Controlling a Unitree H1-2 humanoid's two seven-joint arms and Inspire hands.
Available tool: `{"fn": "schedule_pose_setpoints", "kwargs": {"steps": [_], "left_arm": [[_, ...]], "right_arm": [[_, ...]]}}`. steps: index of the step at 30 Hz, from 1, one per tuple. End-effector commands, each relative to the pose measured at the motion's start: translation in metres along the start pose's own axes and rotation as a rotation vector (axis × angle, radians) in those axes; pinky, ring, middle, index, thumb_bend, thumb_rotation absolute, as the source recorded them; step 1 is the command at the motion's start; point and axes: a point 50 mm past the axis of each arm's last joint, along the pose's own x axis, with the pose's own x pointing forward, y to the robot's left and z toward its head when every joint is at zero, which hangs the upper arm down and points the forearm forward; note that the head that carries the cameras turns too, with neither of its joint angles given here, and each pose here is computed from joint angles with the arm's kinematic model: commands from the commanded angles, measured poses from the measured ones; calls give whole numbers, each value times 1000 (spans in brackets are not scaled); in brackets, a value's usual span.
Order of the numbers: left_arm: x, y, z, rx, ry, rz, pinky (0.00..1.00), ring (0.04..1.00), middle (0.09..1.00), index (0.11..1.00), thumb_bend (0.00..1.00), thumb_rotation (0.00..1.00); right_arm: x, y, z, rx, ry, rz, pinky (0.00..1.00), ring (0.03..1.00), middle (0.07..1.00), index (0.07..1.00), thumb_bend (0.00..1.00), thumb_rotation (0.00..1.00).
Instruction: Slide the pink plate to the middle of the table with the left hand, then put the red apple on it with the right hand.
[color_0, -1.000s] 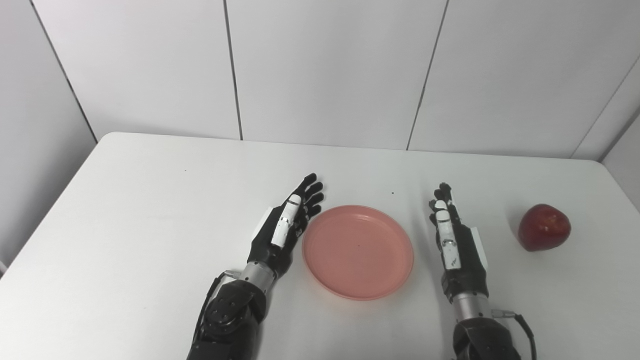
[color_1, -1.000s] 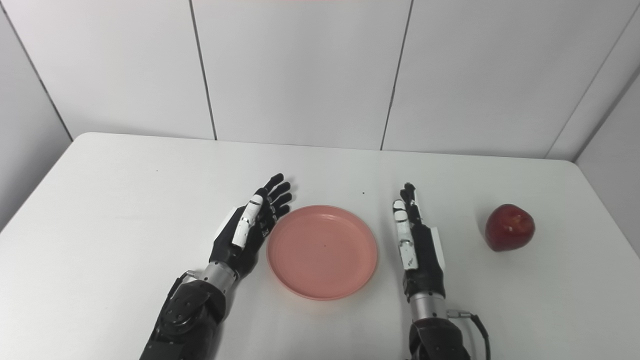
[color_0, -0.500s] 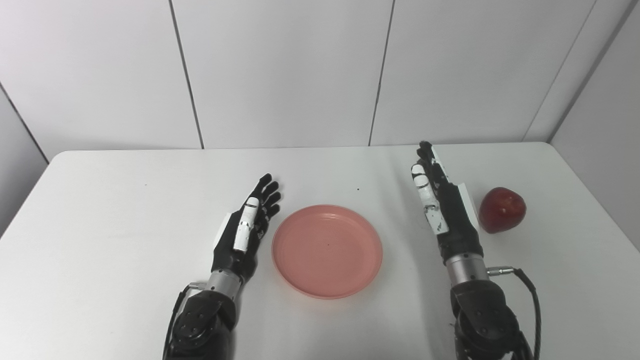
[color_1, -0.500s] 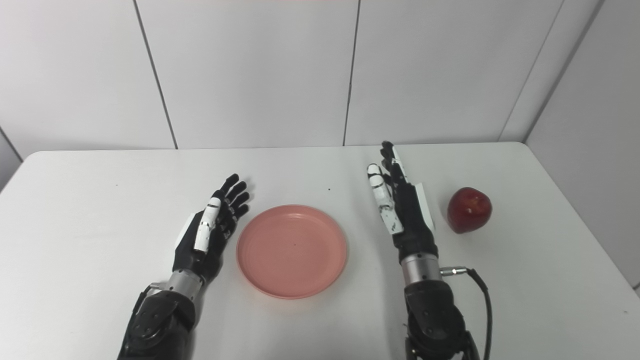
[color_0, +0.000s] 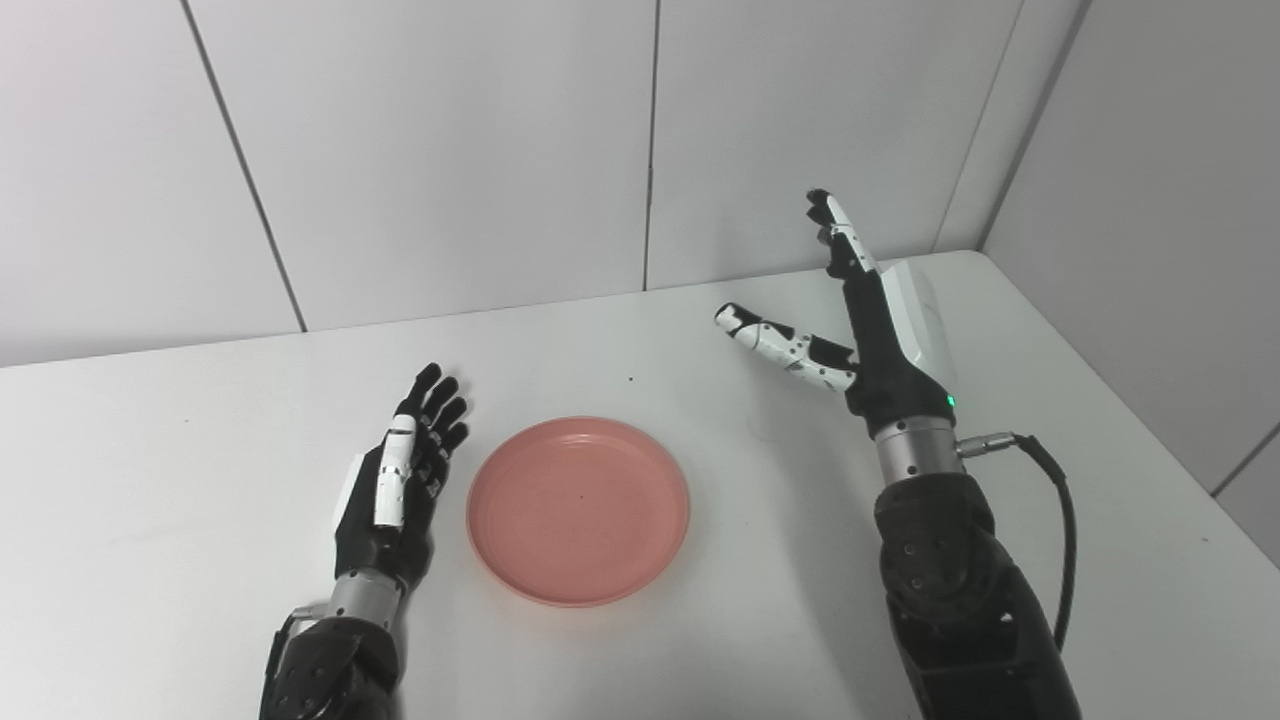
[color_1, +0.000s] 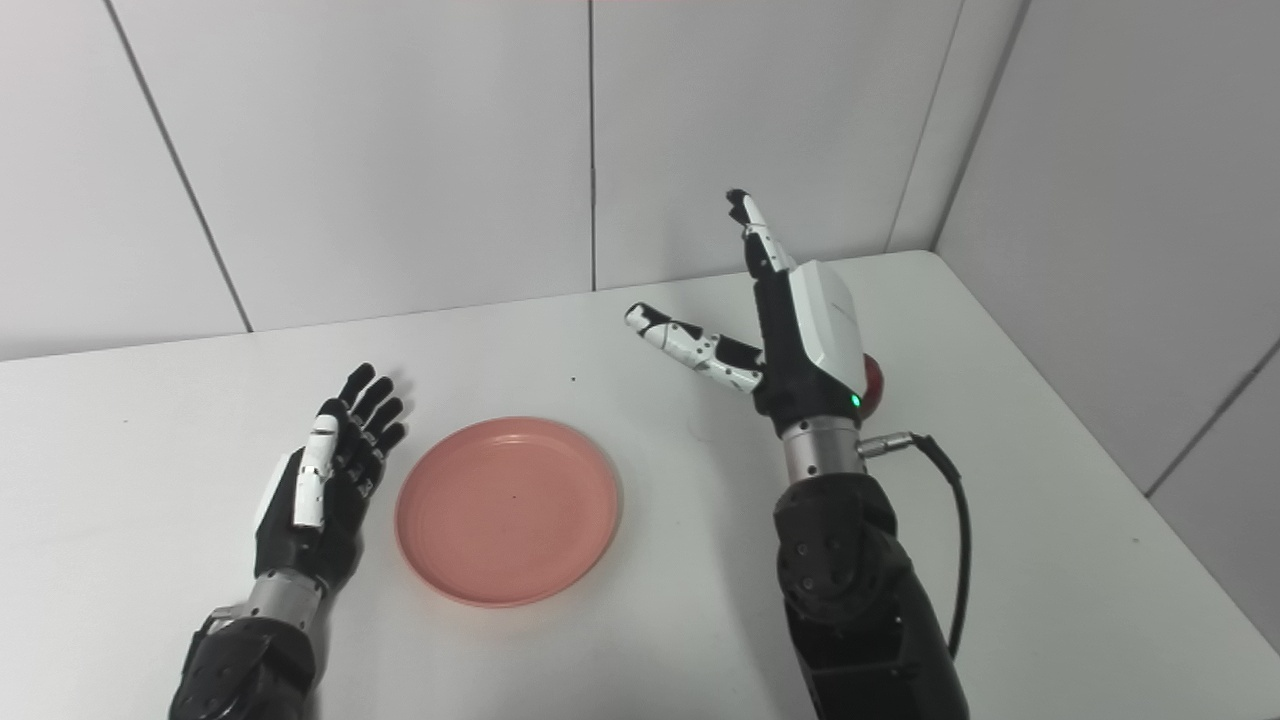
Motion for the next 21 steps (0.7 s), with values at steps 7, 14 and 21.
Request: {"fn": "schedule_pose_setpoints", "kwargs": {"steps": [7, 14, 21], "left_arm": [[-24, 42, -31, -3, 108, 53, 968, 958, 959, 939, 368, 1000], [-24, 47, -32, -12, 111, 58, 964, 951, 954, 937, 373, 1000], [-24, 47, -32, -21, 110, 64, 962, 948, 953, 937, 374, 1000]], "right_arm": [[12, -35, 1, -151, -41, -159, 724, 857, 921, 956, 910, 476], [14, -52, -19, -241, -24, -218, 828, 921, 966, 987, 984, 501], [15, -58, -45, -304, 75, -213, 780, 922, 953, 1000, 1000, 591]]}}
